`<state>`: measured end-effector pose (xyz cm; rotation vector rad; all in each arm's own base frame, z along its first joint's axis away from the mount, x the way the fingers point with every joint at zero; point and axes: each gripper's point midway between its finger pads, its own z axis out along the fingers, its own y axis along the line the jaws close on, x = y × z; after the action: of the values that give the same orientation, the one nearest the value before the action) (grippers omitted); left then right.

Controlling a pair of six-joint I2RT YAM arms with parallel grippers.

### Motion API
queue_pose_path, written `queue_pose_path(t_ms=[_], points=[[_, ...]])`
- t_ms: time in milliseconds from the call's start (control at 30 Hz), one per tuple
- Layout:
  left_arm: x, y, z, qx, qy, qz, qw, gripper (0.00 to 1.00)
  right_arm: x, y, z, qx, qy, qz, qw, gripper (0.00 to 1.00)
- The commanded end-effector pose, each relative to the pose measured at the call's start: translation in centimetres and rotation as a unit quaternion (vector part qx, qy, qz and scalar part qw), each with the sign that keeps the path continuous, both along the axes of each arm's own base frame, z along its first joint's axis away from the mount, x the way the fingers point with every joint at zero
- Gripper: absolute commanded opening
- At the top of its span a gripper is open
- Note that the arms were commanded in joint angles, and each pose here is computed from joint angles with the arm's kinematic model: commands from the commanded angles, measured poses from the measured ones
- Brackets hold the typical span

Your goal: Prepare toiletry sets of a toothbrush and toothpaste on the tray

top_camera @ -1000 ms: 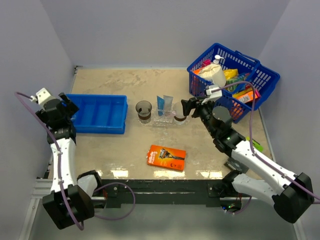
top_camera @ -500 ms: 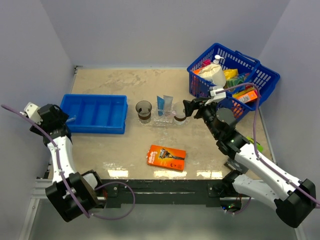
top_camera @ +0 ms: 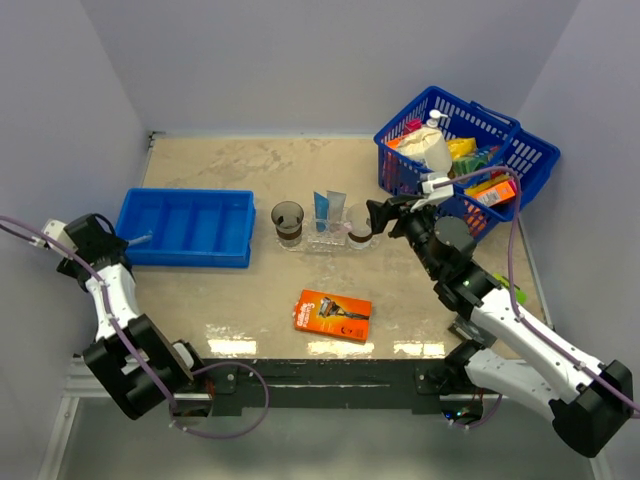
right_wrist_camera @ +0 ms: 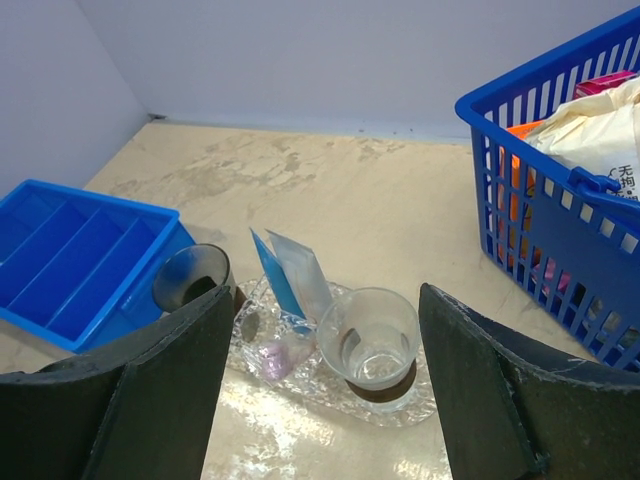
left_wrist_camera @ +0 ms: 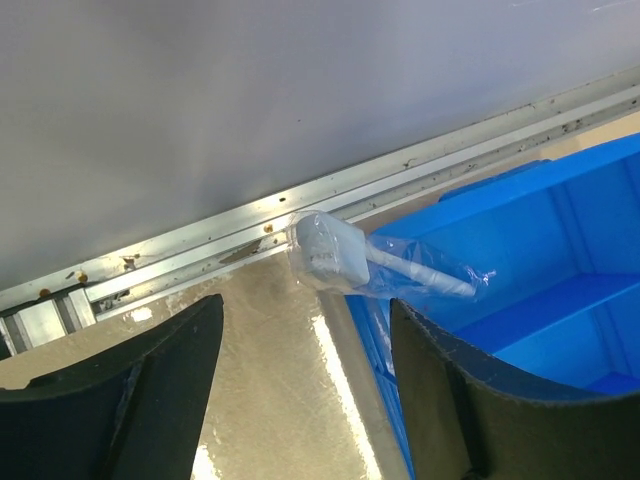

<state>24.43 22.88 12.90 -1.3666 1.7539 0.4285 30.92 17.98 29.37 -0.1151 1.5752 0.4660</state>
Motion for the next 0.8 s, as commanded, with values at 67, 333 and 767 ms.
queue_pose_path(t_ms=[67, 333, 767], points=[[1.3, 1.4, 0.6, -0.002, -0.027, -0.003, 1.0, 0.7, -0.4, 0.1, 0.9, 0.02, -0.011, 0.01, 1.0, 0.77], [1.4, 2.4, 0.6, -0.006, -0.031, 0.0, 1.0, 0.66, -0.4, 0.4, 0.6, 0.019, -0.008, 0.016, 1.0, 0.77], [2.4, 2.9, 2.0, -0.003, -0.075, -0.011, 0.997, 0.61, -0.2, 0.8, -0.7, 0.017, 0.006, 0.021, 1.0, 0.77]])
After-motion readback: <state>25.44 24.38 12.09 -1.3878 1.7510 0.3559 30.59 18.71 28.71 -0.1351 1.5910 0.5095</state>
